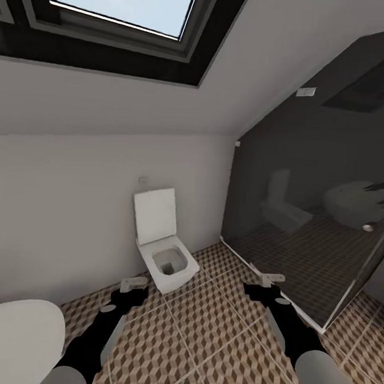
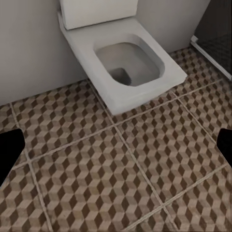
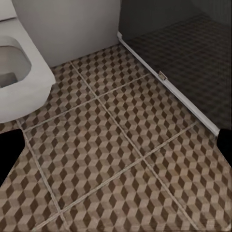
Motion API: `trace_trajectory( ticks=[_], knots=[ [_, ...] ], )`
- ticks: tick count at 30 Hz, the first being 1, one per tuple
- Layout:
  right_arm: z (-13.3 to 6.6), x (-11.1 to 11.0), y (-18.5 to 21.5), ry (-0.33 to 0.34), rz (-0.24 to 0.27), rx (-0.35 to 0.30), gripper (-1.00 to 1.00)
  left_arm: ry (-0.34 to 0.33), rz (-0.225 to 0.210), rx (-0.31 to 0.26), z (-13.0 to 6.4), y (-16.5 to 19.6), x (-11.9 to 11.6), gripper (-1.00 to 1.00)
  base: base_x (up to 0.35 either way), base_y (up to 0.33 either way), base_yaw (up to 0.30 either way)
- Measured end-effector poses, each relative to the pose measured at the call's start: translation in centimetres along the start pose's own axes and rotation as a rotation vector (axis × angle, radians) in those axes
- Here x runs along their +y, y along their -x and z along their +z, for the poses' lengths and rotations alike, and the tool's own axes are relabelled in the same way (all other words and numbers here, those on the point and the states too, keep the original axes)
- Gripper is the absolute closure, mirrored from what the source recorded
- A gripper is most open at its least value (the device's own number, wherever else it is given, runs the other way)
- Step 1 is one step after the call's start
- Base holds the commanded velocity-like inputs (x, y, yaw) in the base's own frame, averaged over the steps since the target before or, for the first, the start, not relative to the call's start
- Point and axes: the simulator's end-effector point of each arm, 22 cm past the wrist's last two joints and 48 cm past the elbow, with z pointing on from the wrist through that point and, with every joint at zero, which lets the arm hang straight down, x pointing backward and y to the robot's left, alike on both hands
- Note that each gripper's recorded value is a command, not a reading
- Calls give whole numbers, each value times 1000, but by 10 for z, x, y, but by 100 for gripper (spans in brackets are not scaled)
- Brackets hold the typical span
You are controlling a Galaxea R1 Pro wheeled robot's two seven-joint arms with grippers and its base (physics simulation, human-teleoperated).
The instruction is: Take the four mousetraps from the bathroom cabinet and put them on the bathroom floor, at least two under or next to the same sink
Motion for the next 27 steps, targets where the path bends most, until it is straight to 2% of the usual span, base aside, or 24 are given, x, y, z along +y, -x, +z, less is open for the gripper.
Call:
trace_trajectory(
  ticks=[18,27],
  knots=[
    [-13,-1,6,0,0,1,-100,0,0,1,-13,6,0,-100,0,0,-277],
    [-13,-1,6,0,0,0,-100,1,0,1,-13,6,0,-100,0,0,-277]
  ],
)
